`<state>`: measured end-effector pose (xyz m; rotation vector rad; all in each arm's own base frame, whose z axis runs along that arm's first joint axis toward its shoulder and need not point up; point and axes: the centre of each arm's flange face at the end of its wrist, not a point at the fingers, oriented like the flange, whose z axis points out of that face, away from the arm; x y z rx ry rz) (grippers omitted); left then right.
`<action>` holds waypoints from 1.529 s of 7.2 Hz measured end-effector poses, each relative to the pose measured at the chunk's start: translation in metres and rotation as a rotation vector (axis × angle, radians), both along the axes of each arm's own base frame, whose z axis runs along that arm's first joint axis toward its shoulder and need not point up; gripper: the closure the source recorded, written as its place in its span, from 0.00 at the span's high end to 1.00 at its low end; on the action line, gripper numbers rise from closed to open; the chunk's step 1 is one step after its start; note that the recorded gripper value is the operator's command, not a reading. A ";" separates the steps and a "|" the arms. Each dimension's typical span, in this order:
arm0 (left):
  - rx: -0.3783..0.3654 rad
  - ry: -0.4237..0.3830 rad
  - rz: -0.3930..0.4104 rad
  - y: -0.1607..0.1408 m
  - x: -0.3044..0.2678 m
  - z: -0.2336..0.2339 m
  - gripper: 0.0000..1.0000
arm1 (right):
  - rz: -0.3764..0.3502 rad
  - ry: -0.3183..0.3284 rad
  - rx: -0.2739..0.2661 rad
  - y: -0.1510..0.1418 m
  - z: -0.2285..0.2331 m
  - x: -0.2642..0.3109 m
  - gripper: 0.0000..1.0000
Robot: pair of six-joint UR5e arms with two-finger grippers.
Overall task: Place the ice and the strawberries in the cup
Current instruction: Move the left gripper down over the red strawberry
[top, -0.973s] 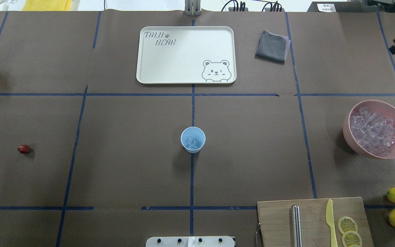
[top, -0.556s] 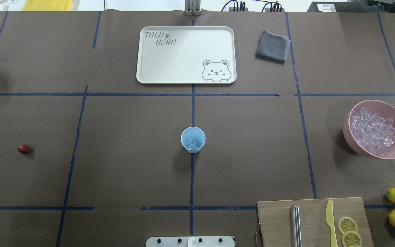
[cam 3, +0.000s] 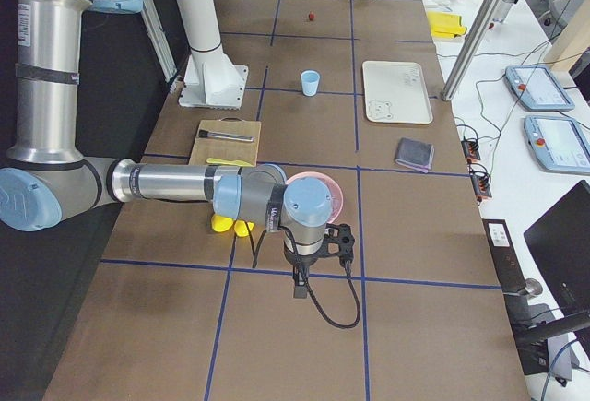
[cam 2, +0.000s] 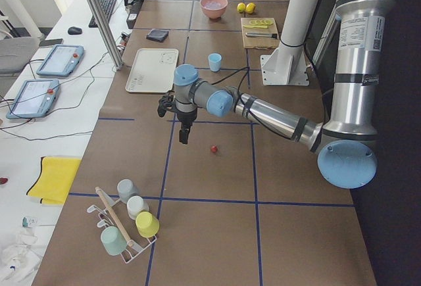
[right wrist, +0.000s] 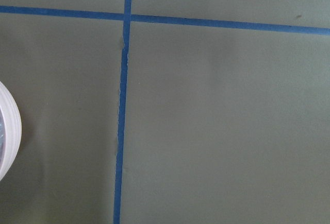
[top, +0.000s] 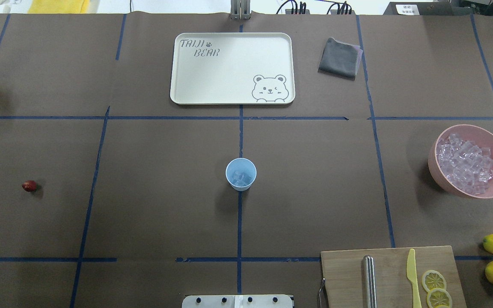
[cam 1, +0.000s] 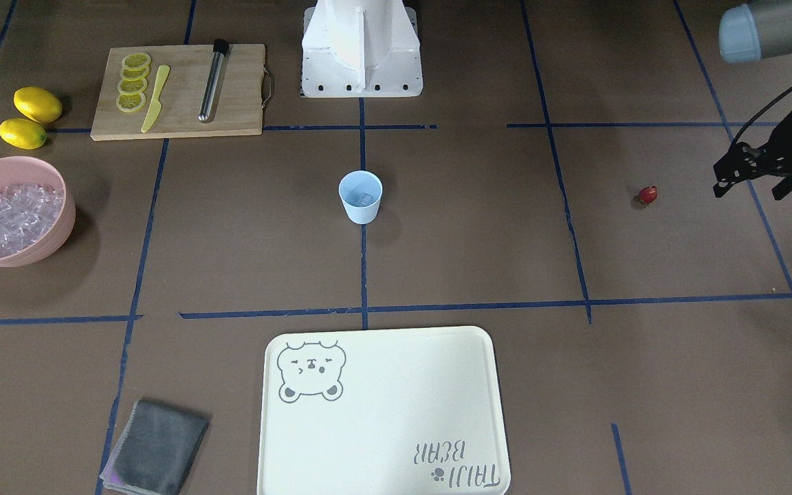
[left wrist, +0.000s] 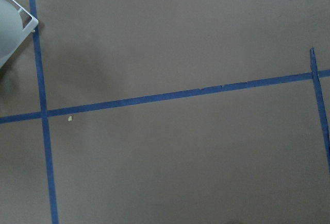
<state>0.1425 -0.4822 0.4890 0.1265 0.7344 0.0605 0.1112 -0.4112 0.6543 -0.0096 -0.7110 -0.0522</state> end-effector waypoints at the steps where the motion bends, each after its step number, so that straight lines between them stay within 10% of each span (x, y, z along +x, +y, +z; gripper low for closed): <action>1: 0.000 0.008 -0.025 0.016 0.017 0.011 1.00 | 0.000 0.000 -0.001 0.001 0.000 0.000 1.00; 11: 0.004 0.071 -0.057 0.083 0.116 0.089 0.97 | 0.000 0.002 0.004 0.000 -0.001 0.000 1.00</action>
